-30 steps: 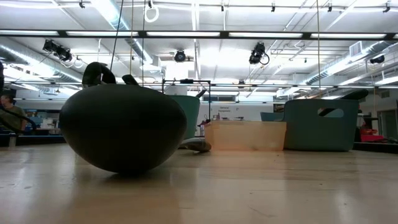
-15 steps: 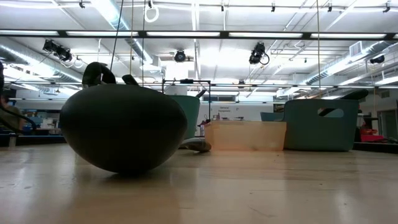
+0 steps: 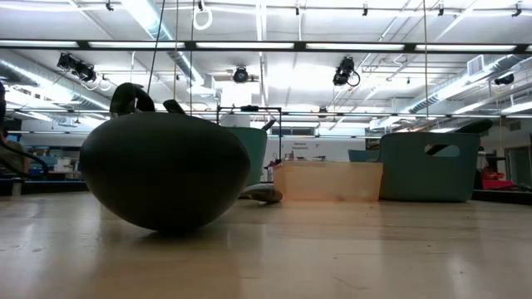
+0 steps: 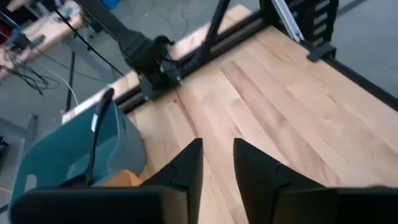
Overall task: Pick & Place Kitchen Items
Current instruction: Put the black ladle into the blue bin
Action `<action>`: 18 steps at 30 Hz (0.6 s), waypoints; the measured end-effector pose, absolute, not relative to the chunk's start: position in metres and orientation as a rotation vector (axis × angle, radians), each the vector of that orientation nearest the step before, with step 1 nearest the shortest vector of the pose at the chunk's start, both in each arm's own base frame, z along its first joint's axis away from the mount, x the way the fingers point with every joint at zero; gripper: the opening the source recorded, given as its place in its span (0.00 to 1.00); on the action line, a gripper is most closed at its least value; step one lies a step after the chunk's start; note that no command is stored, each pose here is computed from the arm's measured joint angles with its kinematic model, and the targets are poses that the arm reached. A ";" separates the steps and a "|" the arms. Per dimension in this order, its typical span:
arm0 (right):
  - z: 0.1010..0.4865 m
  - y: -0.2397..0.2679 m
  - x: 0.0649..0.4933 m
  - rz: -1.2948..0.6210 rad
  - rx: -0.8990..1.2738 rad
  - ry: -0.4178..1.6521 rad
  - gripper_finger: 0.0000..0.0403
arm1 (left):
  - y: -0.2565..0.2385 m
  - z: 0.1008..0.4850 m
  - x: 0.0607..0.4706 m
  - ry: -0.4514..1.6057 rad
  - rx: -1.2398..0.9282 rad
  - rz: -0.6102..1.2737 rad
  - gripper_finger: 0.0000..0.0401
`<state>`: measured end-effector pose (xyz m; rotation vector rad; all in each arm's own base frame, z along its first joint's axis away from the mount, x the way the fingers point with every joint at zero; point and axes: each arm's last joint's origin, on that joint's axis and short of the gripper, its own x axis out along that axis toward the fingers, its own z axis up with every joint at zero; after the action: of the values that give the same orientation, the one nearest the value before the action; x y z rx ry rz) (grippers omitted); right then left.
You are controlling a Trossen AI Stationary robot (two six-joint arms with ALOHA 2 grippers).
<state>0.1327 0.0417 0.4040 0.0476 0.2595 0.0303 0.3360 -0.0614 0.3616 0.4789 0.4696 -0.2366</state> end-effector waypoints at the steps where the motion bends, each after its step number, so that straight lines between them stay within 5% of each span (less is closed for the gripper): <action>1: 0.404 0.042 0.133 0.029 0.055 0.260 0.04 | -0.061 0.360 0.335 0.486 0.481 -0.237 0.25; 18: 0.399 0.046 0.144 0.025 0.046 0.297 0.04 | -0.060 0.343 0.331 0.643 0.652 -0.317 0.49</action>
<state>0.1438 0.0460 0.3991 0.0461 0.2967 0.0254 0.3305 -0.0597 0.3428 0.6523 0.6429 -0.3169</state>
